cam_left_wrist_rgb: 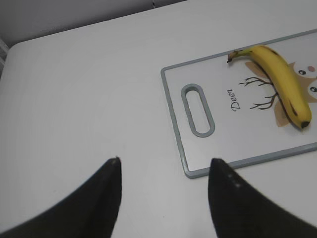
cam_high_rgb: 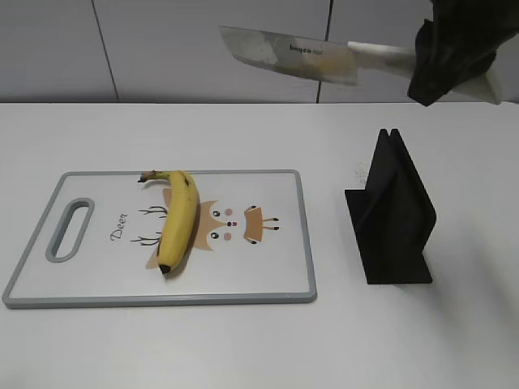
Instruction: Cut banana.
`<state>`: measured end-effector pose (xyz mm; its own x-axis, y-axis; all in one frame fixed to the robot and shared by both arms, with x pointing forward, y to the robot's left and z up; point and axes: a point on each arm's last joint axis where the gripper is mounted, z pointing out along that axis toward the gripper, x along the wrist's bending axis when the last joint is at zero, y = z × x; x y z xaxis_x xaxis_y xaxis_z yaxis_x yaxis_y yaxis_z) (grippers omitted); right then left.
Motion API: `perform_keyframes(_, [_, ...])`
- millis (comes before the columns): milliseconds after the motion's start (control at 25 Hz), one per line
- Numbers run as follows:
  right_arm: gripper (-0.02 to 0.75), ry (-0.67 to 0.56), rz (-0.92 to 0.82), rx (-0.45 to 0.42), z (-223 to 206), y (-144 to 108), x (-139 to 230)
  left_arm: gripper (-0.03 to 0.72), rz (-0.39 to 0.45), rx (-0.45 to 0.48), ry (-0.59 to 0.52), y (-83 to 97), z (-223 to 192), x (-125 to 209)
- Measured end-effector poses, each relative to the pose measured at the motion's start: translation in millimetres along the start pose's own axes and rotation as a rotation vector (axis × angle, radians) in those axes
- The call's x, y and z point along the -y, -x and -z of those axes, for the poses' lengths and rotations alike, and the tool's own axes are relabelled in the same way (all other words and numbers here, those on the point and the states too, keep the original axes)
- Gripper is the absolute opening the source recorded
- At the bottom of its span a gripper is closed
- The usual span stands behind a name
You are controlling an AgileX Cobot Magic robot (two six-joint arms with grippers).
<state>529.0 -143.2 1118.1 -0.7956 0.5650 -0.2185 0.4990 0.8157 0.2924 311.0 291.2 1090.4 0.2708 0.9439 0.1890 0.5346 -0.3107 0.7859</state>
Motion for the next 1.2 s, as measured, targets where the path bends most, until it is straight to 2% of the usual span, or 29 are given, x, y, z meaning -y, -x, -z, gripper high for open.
perform_keyframes(120, [0.174, -0.003, 0.071, -0.014, -6, 1, -4, 0.551, -0.017, 0.039, -0.021, -0.9, -8, -8])
perform_keyframes(320, [0.174, 0.026, 0.228, -0.096, -16, -5, -11, 0.609, -0.05, 0.116, -0.039, -0.5, -18, -23])
perform_keyframes(640, [0.174, 0.057, 0.324, -0.154, -32, -8, -19, 0.608, -0.266, 0.265, -0.13, -4.9, -36, -52])
perform_keyframes(1000, [0.174, 0.307, 0.408, -0.26, -46, -19, -44, 0.589, -0.399, 0.409, -0.132, -12.9, -62, -95])
perform_keyframes(1200, [0.174, 0.388, 0.471, -0.323, -58, -25, -53, 0.589, -0.509, 0.49, -0.118, -17.2, -84, -113])
